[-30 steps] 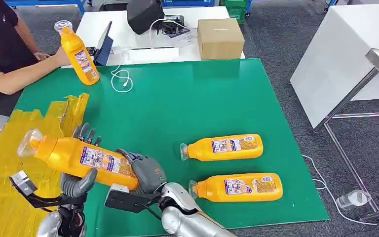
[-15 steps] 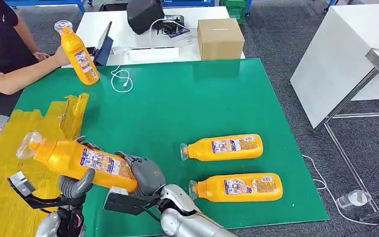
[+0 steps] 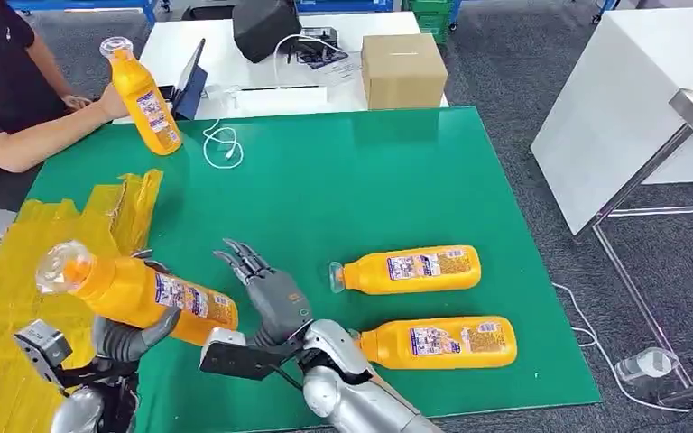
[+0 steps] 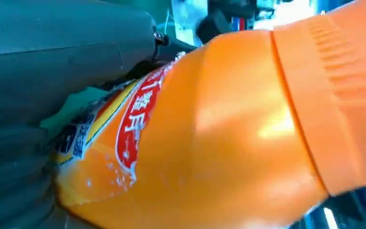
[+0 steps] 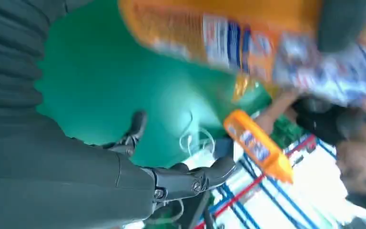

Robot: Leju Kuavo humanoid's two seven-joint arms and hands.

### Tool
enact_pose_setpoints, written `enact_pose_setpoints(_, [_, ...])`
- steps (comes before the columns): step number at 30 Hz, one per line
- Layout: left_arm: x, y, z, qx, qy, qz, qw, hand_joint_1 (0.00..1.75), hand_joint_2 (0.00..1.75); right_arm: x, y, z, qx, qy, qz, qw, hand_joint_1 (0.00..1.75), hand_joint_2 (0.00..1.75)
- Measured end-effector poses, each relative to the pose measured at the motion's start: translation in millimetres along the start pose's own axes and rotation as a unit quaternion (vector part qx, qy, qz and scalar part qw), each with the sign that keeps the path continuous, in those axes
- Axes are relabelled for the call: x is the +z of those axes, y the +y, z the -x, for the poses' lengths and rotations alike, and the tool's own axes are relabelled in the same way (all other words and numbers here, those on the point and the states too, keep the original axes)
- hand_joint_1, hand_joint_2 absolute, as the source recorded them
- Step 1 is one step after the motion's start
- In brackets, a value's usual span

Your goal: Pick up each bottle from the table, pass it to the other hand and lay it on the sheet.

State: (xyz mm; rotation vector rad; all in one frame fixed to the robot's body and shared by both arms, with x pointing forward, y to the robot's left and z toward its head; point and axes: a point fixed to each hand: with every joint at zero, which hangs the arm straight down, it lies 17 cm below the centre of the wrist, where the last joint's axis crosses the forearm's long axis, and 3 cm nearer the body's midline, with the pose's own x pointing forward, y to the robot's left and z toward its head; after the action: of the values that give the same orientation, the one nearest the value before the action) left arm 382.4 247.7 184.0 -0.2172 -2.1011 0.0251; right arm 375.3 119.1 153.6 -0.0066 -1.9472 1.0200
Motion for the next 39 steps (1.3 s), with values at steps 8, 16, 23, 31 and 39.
enact_pose_setpoints(8, [5,39,-14,-0.228,-0.023,-0.035,0.973,1.75,1.75,11,-84,-32,-0.015,-0.062,0.11,0.992,0.0,0.0])
enact_pose_setpoints(16, [24,59,-18,-0.539,-0.036,-0.003,0.842,1.75,1.75,37,-135,-58,-0.05,-0.111,0.168,0.978,0.0,1.75])
enact_pose_setpoints(23, [68,45,68,-0.692,0.036,0.134,0.708,1.75,1.75,39,-148,-69,-0.078,-0.131,0.174,0.973,0.0,1.75])
enact_pose_setpoints(31, [98,5,166,-0.665,0.101,0.267,0.69,0.0,0.0,32,-155,-76,-0.08,-0.143,0.174,0.971,0.0,1.75])
enact_pose_setpoints(39, [94,18,183,-0.672,0.118,0.282,0.675,0.0,0.0,29,-157,-80,-0.078,-0.146,0.173,0.971,0.0,1.75])
